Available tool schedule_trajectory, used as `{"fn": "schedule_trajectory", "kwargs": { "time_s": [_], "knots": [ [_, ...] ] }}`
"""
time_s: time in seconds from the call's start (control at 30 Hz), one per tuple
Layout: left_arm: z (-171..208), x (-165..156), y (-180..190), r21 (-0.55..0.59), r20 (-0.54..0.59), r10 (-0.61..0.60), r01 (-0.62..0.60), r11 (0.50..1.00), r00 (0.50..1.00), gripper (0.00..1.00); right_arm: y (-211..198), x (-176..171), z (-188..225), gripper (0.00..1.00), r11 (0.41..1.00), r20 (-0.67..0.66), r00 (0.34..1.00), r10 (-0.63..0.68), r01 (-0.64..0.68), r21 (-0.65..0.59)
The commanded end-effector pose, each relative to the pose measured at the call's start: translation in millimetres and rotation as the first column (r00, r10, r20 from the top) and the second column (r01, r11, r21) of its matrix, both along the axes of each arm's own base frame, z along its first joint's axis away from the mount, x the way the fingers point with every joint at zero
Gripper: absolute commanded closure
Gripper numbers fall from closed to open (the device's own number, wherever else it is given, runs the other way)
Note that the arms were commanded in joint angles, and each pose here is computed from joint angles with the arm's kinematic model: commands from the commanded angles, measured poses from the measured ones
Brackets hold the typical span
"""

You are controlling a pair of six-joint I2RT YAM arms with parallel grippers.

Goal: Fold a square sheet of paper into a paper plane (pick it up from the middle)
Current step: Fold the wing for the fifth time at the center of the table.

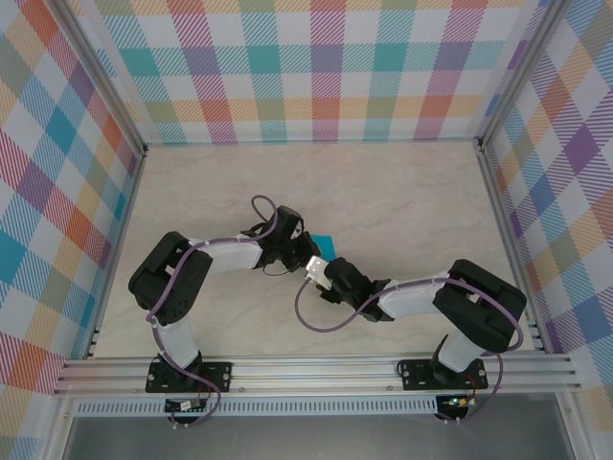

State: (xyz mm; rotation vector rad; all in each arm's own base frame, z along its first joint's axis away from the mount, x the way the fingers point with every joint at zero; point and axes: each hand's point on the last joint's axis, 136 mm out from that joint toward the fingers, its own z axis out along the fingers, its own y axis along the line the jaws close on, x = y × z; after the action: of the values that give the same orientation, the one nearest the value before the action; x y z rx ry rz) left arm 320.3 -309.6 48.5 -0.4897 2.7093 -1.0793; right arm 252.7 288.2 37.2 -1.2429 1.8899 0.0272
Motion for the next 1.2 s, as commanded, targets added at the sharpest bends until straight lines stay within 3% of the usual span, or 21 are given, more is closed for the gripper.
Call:
{"fn": "schedule_trajectory", "kwargs": {
  "time_s": [0.0, 0.87, 1.17],
  "knots": [
    [1, 3, 0, -0.001, 0.0, -0.012, 0.012, 1.0, 1.0, 0.92, 7, 9, 7, 0.71, 1.0, 0.04, 0.999, -0.012, 0.012, 0.01],
    [2, 3, 2, 0.012, -0.001, -0.01, 0.01, 1.0, 1.0, 0.92, -12, 4, -9, 0.74, 0.993, -0.023, 0.993, -0.113, 0.113, 0.018],
    [4, 4, 0, 0.012, -0.001, -0.013, 0.013, 1.0, 1.0, 0.92, -11, 5, -9, 0.83, 0.993, -0.019, 0.993, -0.117, 0.117, 0.017]
  ]
}}
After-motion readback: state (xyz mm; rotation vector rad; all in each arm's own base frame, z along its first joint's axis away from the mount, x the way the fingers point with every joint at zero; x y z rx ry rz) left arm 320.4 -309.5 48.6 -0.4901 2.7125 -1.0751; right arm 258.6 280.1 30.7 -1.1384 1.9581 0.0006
